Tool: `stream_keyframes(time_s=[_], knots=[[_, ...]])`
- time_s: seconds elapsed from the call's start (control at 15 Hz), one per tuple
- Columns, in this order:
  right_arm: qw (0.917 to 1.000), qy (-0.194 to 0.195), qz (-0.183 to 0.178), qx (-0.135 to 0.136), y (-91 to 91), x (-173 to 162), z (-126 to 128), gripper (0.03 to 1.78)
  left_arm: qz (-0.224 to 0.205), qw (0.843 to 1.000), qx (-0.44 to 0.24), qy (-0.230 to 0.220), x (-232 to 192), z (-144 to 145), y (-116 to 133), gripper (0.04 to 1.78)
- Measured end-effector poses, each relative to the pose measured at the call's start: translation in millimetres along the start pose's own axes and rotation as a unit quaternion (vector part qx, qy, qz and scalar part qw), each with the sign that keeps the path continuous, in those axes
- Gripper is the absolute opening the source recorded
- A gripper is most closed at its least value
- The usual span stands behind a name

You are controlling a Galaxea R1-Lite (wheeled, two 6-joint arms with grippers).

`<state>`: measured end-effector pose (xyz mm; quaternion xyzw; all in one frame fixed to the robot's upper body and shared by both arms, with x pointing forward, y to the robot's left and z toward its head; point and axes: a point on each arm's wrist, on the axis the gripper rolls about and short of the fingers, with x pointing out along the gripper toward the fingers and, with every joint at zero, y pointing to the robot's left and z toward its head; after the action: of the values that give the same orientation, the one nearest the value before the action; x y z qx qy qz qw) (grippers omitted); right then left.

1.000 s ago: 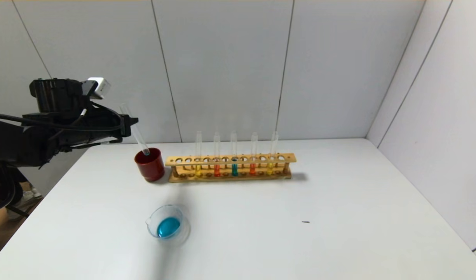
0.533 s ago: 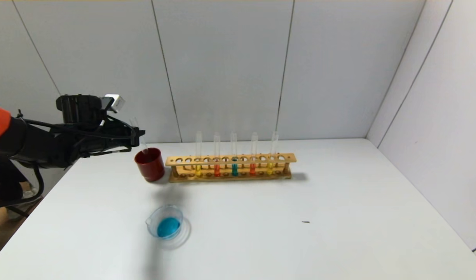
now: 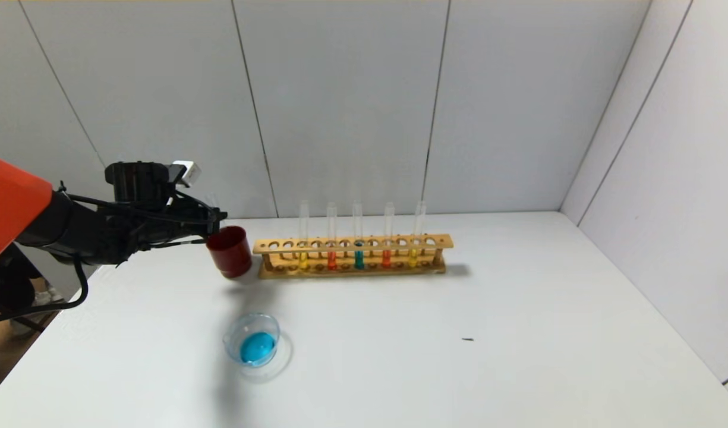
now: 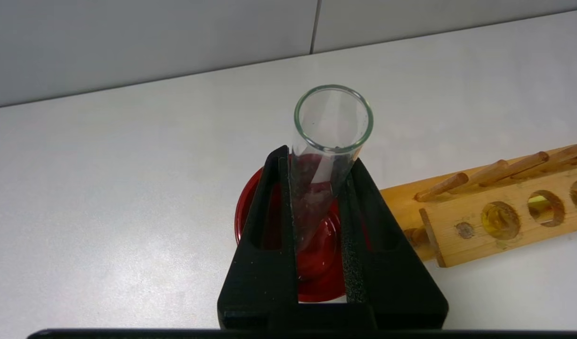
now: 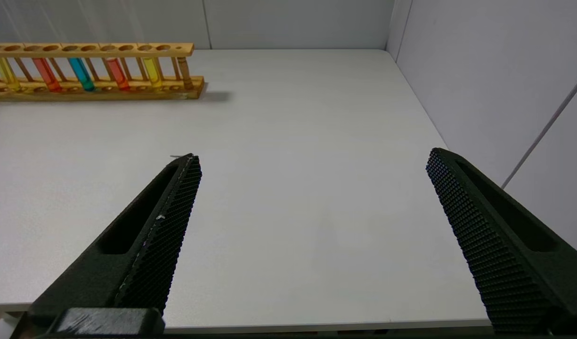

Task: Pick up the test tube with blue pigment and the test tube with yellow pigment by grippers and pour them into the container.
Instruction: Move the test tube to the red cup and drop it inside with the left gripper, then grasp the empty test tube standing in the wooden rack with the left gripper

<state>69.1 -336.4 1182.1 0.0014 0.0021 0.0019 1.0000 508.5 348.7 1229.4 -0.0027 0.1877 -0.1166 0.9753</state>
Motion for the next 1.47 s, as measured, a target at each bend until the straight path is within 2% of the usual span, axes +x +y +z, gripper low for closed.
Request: stream_keyframes(time_s=[0.33,0.47,0.6,0.8,1.0,1.13,1.27,1.47], knots=[[1.0000,0.000,0.000,0.000,0.0,0,0,1.75,0.001,1.000,-0.001,0.004,5,-4,1,0.36],[1.0000,0.000,0.000,0.000,0.0,0,0,1.75,0.000,1.000,-0.002,0.004,6,-4,1,0.50],[1.0000,0.000,0.000,0.000,0.0,0,0,1.75,0.001,1.000,-0.002,0.004,6,-4,2,0.76],[1.0000,0.000,0.000,0.000,0.0,0,0,1.75,0.002,1.000,-0.002,0.004,6,-4,1,1.30],[1.0000,0.000,0.000,0.000,0.0,0,0,1.75,0.004,1.000,0.001,-0.005,-2,3,0,1.63],[1.0000,0.000,0.000,0.000,0.0,0,0,1.75,0.003,1.000,0.006,-0.019,-12,14,-3,1.74],[1.0000,0.000,0.000,0.000,0.0,0,0,1.75,0.001,0.999,0.012,-0.036,-27,26,-9,1.75],[1.0000,0.000,0.000,0.000,0.0,0,0,1.75,-0.028,0.998,0.019,-0.058,-47,41,-36,1.75]])
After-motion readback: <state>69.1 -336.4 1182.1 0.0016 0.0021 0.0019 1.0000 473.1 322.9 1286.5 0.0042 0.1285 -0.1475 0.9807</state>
